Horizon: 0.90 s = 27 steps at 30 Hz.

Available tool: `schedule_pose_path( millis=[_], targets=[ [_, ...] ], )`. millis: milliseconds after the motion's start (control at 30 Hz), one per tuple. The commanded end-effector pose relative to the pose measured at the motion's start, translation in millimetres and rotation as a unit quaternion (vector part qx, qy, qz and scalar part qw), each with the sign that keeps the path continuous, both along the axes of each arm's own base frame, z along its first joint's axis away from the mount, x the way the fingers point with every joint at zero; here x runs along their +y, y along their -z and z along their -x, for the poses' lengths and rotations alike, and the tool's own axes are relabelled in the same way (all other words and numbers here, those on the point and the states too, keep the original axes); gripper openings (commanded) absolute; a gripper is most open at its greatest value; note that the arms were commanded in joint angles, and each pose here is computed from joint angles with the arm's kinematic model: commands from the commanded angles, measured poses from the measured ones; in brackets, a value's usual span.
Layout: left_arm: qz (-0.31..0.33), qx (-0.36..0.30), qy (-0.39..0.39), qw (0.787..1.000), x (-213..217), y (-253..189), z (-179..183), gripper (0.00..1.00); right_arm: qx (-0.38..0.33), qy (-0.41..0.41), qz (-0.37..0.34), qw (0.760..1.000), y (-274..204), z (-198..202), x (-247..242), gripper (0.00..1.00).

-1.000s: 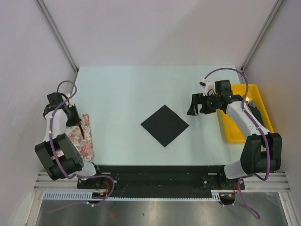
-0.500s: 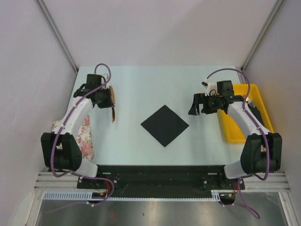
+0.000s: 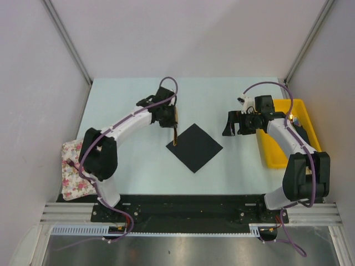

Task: Place the utensils on the paper napkin and roll it up

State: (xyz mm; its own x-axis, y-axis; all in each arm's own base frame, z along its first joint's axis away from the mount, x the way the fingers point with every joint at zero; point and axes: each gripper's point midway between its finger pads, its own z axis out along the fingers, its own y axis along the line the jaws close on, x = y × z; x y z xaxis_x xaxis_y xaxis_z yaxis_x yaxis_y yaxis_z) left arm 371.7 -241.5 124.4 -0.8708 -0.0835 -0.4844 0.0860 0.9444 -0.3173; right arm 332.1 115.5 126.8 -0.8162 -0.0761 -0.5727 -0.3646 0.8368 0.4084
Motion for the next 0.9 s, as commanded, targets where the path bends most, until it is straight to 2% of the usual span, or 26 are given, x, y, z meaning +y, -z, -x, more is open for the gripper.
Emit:
schedule_pose_path(
  millis=[0,167,300,867],
  targets=[
    [0.018,-0.013,-0.026,0.999,-39,-3,-6,0.00,-0.007,0.008,0.002,1.000,-4,-9,-3,1.00],
    [-0.003,0.003,-0.002,1.000,-69,32,3,0.00,0.000,0.010,0.003,1.000,4,-9,-3,1.00],
    [-0.016,-0.015,0.021,1.000,-90,36,5,0.00,0.002,0.010,0.004,1.000,7,-9,-4,1.00],
    [-0.001,0.033,0.035,0.999,-122,66,20,0.00,0.005,0.015,0.009,1.000,12,-7,-7,1.00]
  ],
)
